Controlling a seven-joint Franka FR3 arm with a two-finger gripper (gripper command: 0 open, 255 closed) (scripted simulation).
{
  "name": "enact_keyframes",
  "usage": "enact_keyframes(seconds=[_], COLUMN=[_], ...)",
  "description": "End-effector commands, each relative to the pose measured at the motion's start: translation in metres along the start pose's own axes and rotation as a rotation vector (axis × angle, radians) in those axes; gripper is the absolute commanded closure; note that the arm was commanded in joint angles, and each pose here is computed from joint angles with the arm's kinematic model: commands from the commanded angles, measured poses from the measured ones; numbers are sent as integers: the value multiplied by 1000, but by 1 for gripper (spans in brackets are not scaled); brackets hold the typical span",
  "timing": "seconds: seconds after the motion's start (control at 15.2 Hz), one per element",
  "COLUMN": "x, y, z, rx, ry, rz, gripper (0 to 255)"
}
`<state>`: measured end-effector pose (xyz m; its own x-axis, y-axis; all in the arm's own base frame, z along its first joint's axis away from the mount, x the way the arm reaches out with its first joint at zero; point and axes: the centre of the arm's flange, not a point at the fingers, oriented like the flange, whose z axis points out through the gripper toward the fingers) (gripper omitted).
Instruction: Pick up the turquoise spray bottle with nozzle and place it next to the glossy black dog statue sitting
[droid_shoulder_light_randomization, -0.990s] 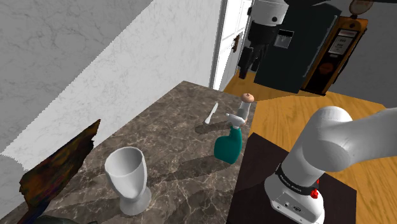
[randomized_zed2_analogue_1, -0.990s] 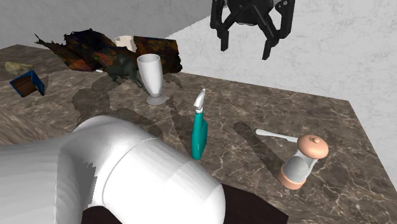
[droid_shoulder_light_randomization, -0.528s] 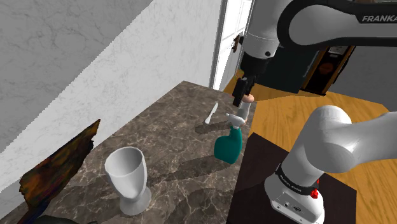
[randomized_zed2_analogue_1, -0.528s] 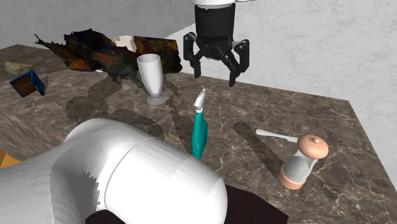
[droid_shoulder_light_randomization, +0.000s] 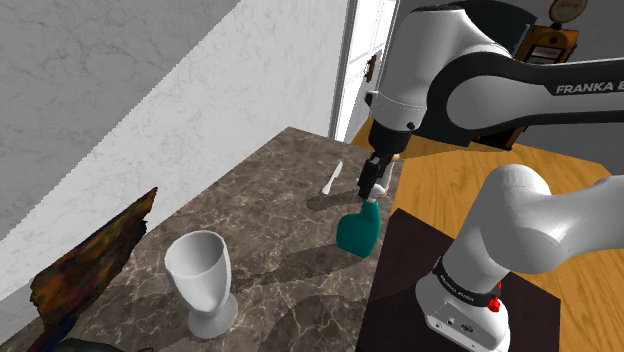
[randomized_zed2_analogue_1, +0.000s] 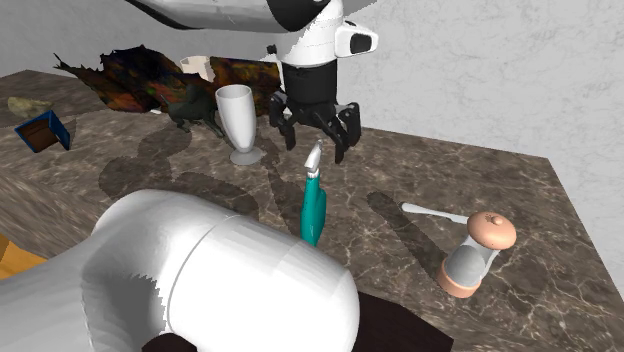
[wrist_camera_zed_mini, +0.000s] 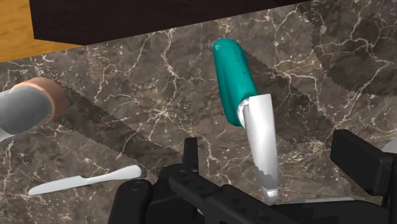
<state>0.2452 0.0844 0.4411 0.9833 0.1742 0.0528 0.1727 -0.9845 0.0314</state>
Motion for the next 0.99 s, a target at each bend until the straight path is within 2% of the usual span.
enact_keyframes(seconds=[0.0,0.13,0.66,0.73,0.92], x=[-1,-1,-1,-1,-1], y=[0,0,0,0,0], z=[9,23,23,23,23], rx=[0,0,0,0,0], ry=[1,1,1,1,1], rz=[0,0,0,0,0], gripper=[0,0,0,255,255])
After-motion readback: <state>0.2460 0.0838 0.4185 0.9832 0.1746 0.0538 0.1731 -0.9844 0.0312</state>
